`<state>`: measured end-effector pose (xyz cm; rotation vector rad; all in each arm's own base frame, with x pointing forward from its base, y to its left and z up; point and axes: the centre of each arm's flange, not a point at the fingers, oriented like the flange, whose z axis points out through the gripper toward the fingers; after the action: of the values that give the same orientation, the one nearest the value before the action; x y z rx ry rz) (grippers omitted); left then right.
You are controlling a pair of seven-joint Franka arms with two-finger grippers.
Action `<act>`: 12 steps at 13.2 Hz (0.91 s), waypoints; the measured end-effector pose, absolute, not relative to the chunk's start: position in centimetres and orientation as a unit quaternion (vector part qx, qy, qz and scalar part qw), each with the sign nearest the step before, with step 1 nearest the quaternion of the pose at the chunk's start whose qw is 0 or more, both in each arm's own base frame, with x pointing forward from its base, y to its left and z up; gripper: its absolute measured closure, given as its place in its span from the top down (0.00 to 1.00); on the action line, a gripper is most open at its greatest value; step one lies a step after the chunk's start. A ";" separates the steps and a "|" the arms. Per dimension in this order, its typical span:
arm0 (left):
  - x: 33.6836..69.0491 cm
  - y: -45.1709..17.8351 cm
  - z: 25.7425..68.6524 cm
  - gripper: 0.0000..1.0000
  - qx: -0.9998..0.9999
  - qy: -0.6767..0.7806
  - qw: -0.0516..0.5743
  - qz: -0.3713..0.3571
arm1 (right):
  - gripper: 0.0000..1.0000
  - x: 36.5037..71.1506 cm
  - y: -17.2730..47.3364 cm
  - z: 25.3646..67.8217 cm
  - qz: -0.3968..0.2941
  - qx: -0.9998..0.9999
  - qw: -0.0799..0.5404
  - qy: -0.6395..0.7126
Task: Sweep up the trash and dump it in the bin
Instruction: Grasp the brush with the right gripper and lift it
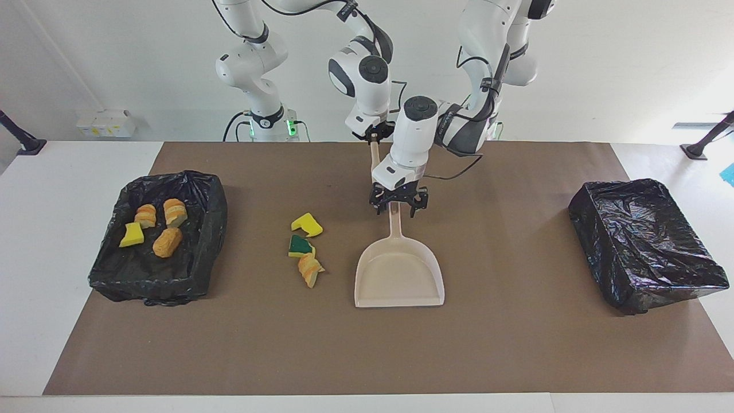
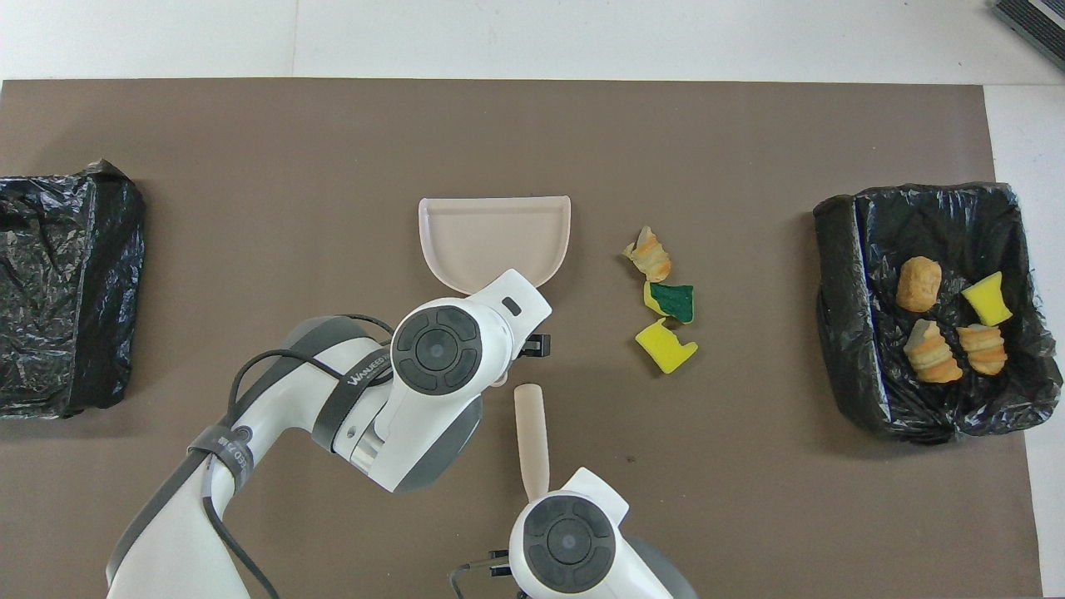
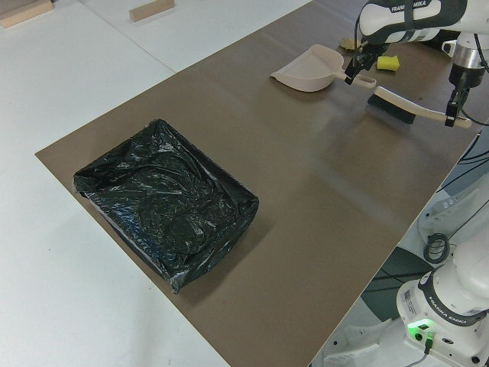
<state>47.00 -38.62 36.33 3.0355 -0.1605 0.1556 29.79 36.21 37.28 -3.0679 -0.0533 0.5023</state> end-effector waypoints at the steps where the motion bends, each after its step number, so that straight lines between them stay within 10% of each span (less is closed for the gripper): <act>1: 46.9 -38.6 36.1 0.99 0.996 -0.051 0.048 0.050 | 0.26 30.2 34.8 38.6 0.169 -0.986 0.014 -0.010; 7: 46.8 -38.5 35.8 0.32 0.997 -0.043 0.048 0.049 | 0.26 34.6 25.2 43.2 0.172 -0.985 0.014 -0.003; 12: 48.0 -37.0 36.1 0.32 0.992 -0.107 0.040 0.053 | 0.26 39.1 16.8 42.6 0.126 -0.986 -0.092 -0.050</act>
<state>48.02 -37.05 36.12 3.0406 -0.3277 0.1637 39.14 16.79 42.63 -3.2942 -0.1685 0.4220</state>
